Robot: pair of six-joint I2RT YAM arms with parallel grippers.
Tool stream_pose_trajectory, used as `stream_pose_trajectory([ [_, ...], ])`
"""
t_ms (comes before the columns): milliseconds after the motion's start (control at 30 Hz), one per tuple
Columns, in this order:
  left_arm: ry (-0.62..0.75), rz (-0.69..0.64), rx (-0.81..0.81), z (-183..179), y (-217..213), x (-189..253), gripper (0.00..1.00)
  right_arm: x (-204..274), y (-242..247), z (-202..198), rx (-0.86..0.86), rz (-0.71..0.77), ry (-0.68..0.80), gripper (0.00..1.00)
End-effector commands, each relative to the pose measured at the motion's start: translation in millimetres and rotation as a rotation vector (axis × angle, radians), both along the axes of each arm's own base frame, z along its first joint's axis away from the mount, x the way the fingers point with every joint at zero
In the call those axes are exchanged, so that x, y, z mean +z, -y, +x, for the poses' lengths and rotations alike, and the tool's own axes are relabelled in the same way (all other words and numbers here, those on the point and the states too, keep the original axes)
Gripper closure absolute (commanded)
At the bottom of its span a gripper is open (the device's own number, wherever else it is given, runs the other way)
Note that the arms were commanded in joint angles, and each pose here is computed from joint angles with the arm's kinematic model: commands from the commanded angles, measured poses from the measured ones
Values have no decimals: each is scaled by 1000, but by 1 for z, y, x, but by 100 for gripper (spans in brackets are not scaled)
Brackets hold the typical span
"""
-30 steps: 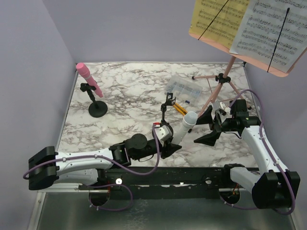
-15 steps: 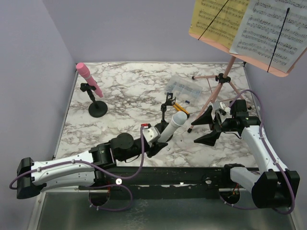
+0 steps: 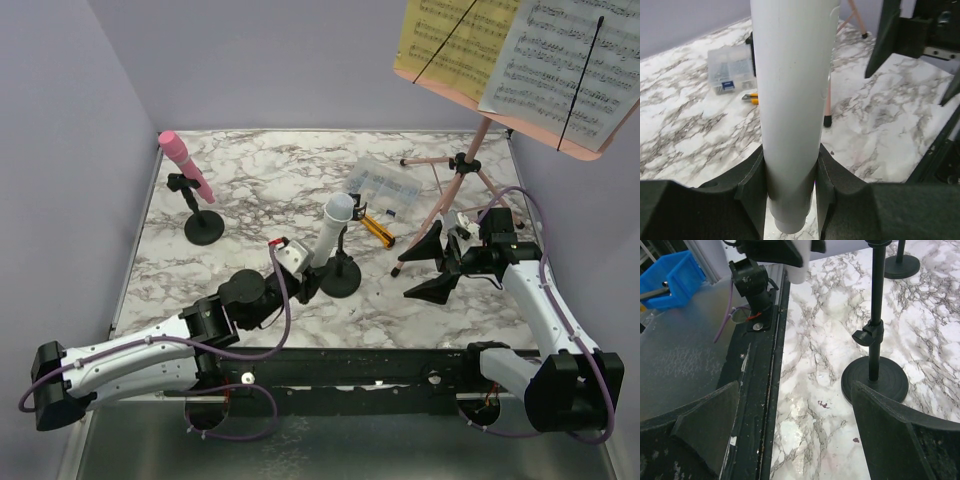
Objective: Pack up the instrument practice props
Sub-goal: Place the microphone at the center of the board.
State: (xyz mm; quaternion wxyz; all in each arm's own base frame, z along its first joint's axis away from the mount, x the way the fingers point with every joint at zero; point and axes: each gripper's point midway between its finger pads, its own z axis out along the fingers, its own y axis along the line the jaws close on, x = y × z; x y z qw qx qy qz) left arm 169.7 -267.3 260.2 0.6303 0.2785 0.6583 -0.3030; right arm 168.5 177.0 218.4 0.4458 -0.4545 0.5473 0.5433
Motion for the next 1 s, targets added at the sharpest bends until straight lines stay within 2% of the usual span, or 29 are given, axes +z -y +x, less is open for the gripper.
stream_pose_trajectory([
  [0,-49,-28,158,41,-13,3,100,-7,2,4,-14,-19,10,3],
  [533,-365,-168,430,140,-65,-53,100,-13,2,3,-22,-37,31,3],
  [767,-494,-191,492,178,-72,-81,100,-16,3,2,-28,-50,47,2],
  [967,-599,-153,600,214,-78,-113,100,-17,4,1,-32,-59,61,2],
])
